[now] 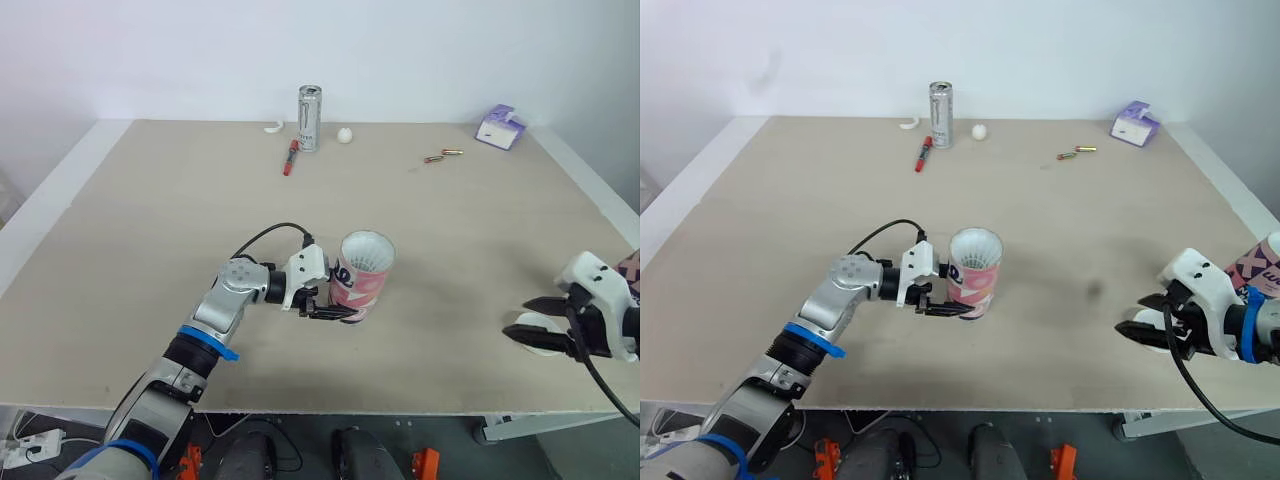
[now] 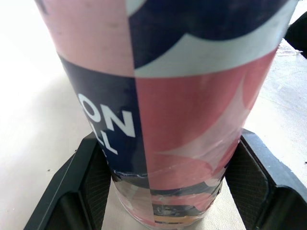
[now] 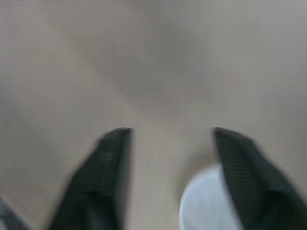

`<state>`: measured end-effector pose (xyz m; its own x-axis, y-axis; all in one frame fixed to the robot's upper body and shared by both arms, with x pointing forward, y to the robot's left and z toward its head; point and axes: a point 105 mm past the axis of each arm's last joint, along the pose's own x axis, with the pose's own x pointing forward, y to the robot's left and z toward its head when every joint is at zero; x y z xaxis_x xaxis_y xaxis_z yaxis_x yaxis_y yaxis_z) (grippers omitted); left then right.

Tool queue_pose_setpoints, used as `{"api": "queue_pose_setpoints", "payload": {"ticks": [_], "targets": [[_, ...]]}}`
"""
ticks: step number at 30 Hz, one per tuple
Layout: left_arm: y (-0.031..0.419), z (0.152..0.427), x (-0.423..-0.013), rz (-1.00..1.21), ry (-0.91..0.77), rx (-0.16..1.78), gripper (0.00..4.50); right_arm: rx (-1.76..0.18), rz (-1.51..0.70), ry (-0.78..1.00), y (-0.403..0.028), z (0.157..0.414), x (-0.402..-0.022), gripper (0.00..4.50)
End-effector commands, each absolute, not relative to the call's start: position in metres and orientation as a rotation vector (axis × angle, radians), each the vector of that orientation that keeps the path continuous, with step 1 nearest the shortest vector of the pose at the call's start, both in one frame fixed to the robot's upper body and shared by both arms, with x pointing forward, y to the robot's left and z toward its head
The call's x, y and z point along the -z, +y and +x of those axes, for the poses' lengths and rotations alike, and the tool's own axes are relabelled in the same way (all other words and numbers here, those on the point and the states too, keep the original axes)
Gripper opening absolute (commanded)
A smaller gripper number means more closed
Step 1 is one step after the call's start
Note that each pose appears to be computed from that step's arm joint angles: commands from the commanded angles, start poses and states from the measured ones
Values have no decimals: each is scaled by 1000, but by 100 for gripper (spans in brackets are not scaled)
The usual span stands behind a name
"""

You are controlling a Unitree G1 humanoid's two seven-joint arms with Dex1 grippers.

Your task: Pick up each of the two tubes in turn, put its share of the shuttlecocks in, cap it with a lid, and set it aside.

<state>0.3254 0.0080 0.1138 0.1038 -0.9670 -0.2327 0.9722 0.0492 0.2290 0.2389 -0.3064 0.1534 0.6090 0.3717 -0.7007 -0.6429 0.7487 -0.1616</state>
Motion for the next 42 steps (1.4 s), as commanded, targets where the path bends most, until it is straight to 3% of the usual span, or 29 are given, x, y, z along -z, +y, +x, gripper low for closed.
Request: {"api": "queue_pose_setpoints", "payload": {"ticks": [1, 20, 23, 27, 30, 31, 32, 33, 42], "targets": [[5, 322, -111, 365, 41, 1510, 321, -552, -468, 686, -317, 238, -166, 443], [6, 322, -107, 307, 88, 1504, 321, -489, -445, 801, -333, 245, -123, 443], [5, 322, -107, 312, 85, 1504, 321, -491, -473, 814, -333, 245, -118, 374], [5, 322, -107, 314, 86, 1504, 321, -502, -504, 822, -331, 245, -117, 191], [5, 323, -107, 314, 87, 1503, 321, -505, -528, 826, -332, 245, -115, 126], [5, 323, -107, 314, 87, 1503, 321, -508, -529, 825, -332, 244, -115, 54], [5, 323, -107, 314, 88, 1503, 321, -511, -530, 821, -331, 245, -115, 50], [5, 323, -107, 313, 88, 1502, 321, -514, -533, 818, -330, 245, -115, 3], [7, 325, -106, 310, 96, 1498, 321, -623, -697, 689, -309, 256, -146, 3]]}}
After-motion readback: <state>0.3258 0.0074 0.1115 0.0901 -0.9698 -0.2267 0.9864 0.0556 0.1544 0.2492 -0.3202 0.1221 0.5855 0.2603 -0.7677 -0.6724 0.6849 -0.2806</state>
